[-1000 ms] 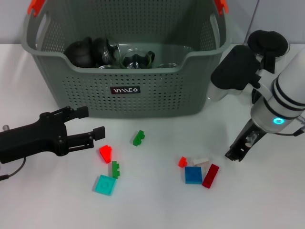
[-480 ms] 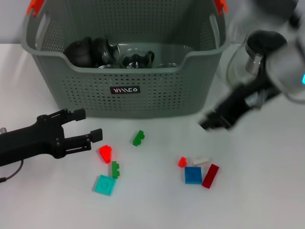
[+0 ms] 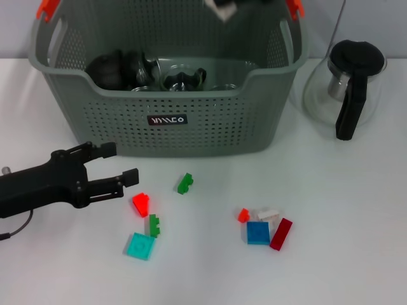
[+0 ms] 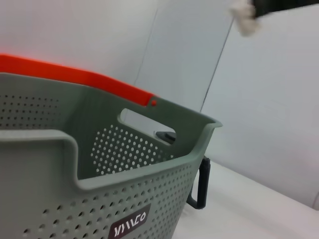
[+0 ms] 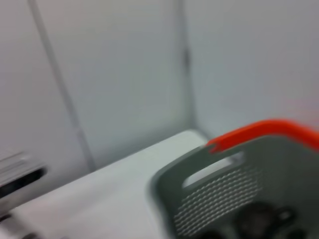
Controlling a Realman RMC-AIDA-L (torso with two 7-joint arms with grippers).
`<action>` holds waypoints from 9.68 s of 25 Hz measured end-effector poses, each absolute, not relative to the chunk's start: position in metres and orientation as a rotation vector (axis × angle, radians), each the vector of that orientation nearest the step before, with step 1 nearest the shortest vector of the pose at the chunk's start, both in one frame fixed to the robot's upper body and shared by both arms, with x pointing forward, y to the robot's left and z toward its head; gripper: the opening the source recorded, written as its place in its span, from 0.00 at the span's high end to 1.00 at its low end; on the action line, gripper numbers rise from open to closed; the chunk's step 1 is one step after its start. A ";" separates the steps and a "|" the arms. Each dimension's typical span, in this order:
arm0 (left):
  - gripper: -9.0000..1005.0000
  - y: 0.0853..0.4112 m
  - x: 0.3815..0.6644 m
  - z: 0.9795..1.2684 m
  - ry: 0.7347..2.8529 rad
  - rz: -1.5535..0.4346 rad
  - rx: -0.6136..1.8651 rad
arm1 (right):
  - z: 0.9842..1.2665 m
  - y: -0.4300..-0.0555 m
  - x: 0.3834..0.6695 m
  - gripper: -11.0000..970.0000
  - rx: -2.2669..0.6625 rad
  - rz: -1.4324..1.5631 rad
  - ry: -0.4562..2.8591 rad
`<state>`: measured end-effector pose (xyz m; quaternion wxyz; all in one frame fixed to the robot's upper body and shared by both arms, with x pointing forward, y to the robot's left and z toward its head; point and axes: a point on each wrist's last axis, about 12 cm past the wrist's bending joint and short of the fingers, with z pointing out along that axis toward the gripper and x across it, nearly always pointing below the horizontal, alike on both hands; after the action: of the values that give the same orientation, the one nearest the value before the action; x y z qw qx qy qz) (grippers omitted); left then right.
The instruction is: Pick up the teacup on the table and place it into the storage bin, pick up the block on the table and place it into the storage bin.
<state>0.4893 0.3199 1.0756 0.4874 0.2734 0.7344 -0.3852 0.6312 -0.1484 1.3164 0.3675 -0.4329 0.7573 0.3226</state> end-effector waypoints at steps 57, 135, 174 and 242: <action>0.12 0.319 0.492 1.074 1.789 -0.945 0.655 | 1.137 -0.146 0.572 0.05 -1.530 0.380 2.543; 0.12 0.318 0.494 1.075 1.784 -0.939 0.658 | 1.309 -0.135 0.665 0.13 -1.072 0.521 1.988; 0.12 0.320 0.495 1.074 1.780 -0.930 0.641 | 1.138 -0.158 0.581 0.02 -1.772 0.355 2.246; 0.12 0.323 0.494 1.073 1.775 -0.920 0.605 | 1.304 -0.127 0.574 0.87 -1.640 0.351 1.823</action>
<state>0.4942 0.3230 1.0731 0.5022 0.2505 0.7348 -0.3808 0.5739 -0.1269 1.3042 0.3264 -0.6258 0.6956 0.1339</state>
